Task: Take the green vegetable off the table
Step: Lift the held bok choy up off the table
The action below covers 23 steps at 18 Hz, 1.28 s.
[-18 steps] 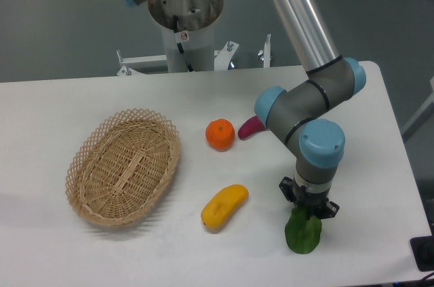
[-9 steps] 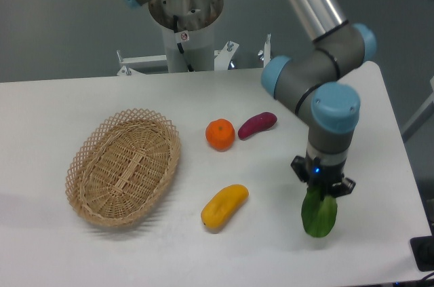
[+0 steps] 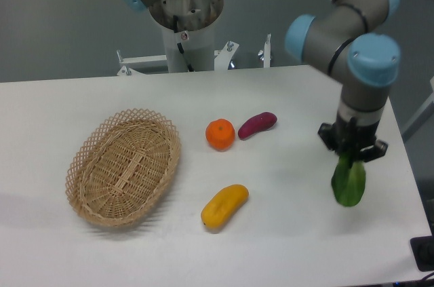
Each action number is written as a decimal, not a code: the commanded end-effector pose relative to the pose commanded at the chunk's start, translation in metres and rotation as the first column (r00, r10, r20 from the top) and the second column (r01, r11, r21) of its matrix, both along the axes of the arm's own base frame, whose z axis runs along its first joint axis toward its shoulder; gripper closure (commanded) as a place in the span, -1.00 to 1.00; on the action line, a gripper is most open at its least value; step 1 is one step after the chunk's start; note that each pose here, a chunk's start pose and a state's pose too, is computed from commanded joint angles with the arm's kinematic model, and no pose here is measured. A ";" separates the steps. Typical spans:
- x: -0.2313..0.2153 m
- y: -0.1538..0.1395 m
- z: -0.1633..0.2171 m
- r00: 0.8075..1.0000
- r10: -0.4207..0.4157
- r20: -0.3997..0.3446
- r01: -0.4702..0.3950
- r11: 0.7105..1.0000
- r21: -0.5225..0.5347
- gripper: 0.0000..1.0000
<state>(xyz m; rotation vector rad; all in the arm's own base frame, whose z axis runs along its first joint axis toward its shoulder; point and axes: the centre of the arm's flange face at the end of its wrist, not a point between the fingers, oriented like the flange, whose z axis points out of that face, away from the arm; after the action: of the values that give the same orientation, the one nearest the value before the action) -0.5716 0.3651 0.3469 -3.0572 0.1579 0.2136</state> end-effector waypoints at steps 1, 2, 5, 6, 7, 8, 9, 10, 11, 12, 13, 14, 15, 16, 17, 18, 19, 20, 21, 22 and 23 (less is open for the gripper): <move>-0.007 -0.010 0.002 1.000 0.005 0.006 -0.005 1.000 -0.006 0.93; -0.013 -0.017 0.004 1.000 -0.005 0.008 0.006 1.000 -0.010 0.93; -0.025 -0.031 -0.001 0.998 -0.063 0.017 0.064 0.997 -0.033 0.93; -0.029 -0.035 -0.005 0.998 -0.057 0.021 0.058 0.998 -0.036 0.93; -0.033 -0.037 -0.007 0.998 -0.055 0.023 0.056 0.998 -0.038 0.93; -0.037 -0.036 -0.010 0.998 -0.055 0.023 0.056 0.998 -0.041 0.93; -0.039 -0.036 -0.012 0.998 -0.053 0.025 0.054 0.998 -0.041 0.93; -0.042 -0.036 -0.018 0.998 -0.053 0.032 0.054 0.998 -0.045 0.93; -0.044 -0.035 -0.015 0.998 -0.055 0.028 0.056 0.998 -0.042 0.93; -0.048 -0.038 -0.015 0.998 -0.048 0.032 0.050 0.998 -0.043 0.93; -0.048 -0.038 -0.014 0.998 -0.047 0.039 0.049 0.998 -0.040 0.92; -0.050 -0.039 -0.016 0.998 -0.046 0.043 0.048 0.998 -0.040 0.92; -0.052 -0.040 -0.016 0.998 -0.042 0.044 0.043 0.998 -0.038 0.92; -0.052 -0.041 -0.016 0.998 -0.041 0.046 0.043 0.998 -0.040 0.92; -0.052 -0.040 -0.014 0.998 -0.042 0.044 0.043 0.998 -0.038 0.92; -0.052 -0.040 -0.016 0.998 -0.042 0.050 0.044 0.998 -0.040 0.92; -0.053 -0.041 -0.015 0.998 -0.040 0.050 0.042 0.998 -0.040 0.92; -0.053 -0.041 -0.015 0.998 -0.040 0.050 0.042 0.998 -0.040 0.92; -0.053 -0.041 -0.015 0.998 -0.040 0.050 0.042 0.998 -0.040 0.92; -0.053 -0.041 -0.015 0.998 -0.040 0.049 0.042 0.998 -0.038 0.92; -0.053 -0.041 -0.015 0.998 -0.040 0.049 0.042 0.998 -0.040 0.92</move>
<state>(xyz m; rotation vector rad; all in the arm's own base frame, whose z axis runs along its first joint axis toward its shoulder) -0.6244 0.3240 0.3317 -3.0927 0.2247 0.1359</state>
